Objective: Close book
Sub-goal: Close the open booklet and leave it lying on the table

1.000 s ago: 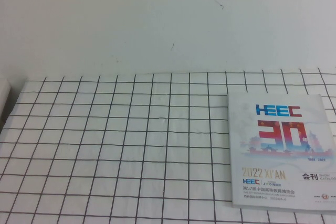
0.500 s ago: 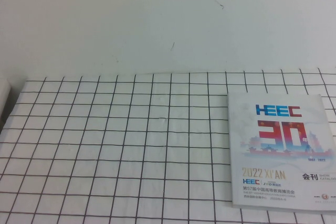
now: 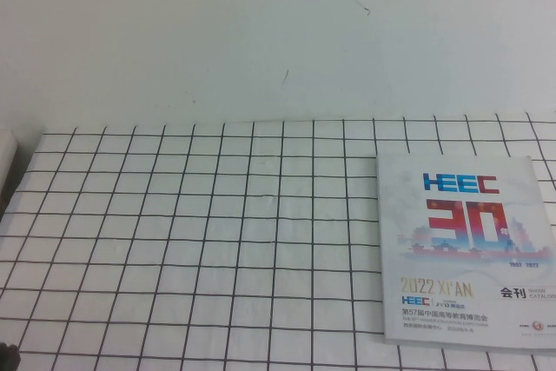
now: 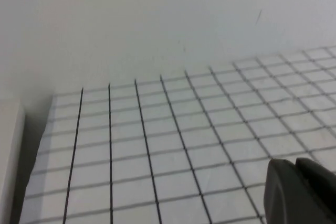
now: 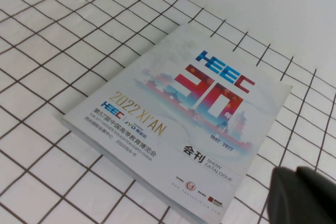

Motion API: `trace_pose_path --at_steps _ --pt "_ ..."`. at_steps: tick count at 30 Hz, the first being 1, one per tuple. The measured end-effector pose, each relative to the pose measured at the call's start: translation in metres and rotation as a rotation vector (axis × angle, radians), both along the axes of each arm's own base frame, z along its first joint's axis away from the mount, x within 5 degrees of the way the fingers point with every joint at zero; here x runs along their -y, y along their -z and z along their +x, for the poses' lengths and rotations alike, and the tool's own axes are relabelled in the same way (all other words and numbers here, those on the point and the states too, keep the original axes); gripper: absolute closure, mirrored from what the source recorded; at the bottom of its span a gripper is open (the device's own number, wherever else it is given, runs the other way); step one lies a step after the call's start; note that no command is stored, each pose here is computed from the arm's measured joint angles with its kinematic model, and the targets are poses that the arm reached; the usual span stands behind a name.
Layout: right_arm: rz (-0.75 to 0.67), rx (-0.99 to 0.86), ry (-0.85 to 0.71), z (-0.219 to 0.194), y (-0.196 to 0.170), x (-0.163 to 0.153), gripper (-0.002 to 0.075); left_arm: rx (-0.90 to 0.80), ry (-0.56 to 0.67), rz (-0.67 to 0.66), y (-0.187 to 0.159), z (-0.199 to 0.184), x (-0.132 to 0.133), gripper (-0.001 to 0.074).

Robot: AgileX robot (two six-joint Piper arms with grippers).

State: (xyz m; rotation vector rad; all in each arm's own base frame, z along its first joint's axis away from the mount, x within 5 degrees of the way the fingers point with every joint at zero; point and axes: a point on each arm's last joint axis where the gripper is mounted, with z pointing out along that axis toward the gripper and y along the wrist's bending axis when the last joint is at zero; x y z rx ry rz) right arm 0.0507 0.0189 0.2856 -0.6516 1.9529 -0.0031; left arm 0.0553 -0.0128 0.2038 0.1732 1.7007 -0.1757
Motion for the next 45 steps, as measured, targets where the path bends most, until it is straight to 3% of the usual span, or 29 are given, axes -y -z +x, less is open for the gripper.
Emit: trace_pose_path --at_steps 7,29,33,40,45 --pt "0.000 0.000 0.000 0.000 0.000 0.000 0.0729 -0.116 -0.091 -0.002 0.027 -0.002 -0.005 0.0738" --pt "0.001 0.003 0.000 0.000 0.000 0.000 0.0729 -0.140 -0.106 -0.018 0.028 -0.003 -0.005 0.0738" --pt "0.014 0.063 -0.001 -0.011 -0.003 0.003 0.0729 -0.140 -0.106 -0.018 0.028 -0.003 -0.005 0.0738" --pt "-0.187 0.346 0.090 -0.020 0.000 0.018 0.0729 -0.140 -0.106 -0.018 0.028 -0.003 -0.005 0.0738" --pt "-0.049 0.329 0.206 -0.018 0.031 0.019 0.0729 -0.141 -0.106 -0.018 0.028 -0.003 -0.005 0.0738"
